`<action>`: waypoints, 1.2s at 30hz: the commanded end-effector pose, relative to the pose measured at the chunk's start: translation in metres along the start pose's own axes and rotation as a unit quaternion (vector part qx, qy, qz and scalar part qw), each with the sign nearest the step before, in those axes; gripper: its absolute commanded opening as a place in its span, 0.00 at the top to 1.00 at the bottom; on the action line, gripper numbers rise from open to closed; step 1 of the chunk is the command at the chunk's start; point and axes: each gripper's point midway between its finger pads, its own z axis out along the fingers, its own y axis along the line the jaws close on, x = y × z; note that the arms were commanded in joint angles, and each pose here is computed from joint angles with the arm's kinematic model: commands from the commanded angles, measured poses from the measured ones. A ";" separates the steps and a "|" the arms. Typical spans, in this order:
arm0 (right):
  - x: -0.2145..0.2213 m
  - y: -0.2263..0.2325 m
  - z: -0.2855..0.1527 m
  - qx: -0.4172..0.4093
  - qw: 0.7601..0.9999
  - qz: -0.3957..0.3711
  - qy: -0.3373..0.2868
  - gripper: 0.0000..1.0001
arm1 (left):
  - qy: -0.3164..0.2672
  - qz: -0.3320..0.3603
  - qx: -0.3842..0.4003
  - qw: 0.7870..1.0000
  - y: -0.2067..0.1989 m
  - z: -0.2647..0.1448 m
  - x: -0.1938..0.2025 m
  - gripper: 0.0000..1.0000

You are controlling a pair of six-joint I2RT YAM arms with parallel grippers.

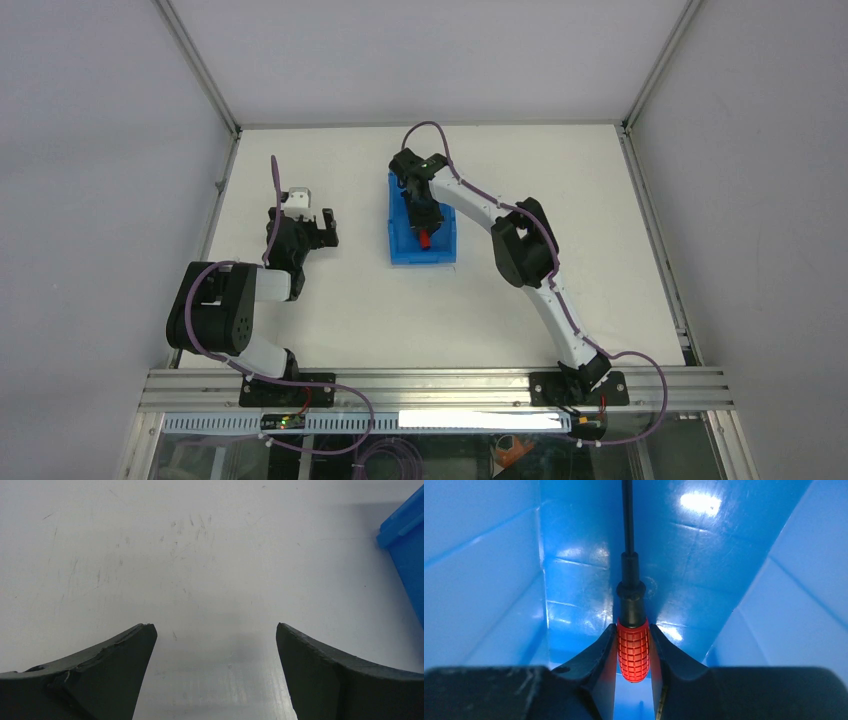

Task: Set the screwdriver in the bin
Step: Place the screwdriver in the bin, then reset both arms

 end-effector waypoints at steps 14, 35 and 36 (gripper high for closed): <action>-0.024 0.010 -0.036 -0.018 0.999 0.009 -0.046 0.56 | -0.026 -0.007 0.005 1.000 0.001 -0.002 -0.016 0.01; -0.088 -0.013 -0.241 -0.052 0.962 0.014 -0.269 0.07 | -0.026 -0.007 0.005 1.000 0.001 -0.002 -0.016 0.01; -0.090 -0.017 -0.250 -0.050 0.959 0.015 -0.280 0.02 | -0.026 -0.007 0.005 1.000 0.001 -0.001 -0.016 0.01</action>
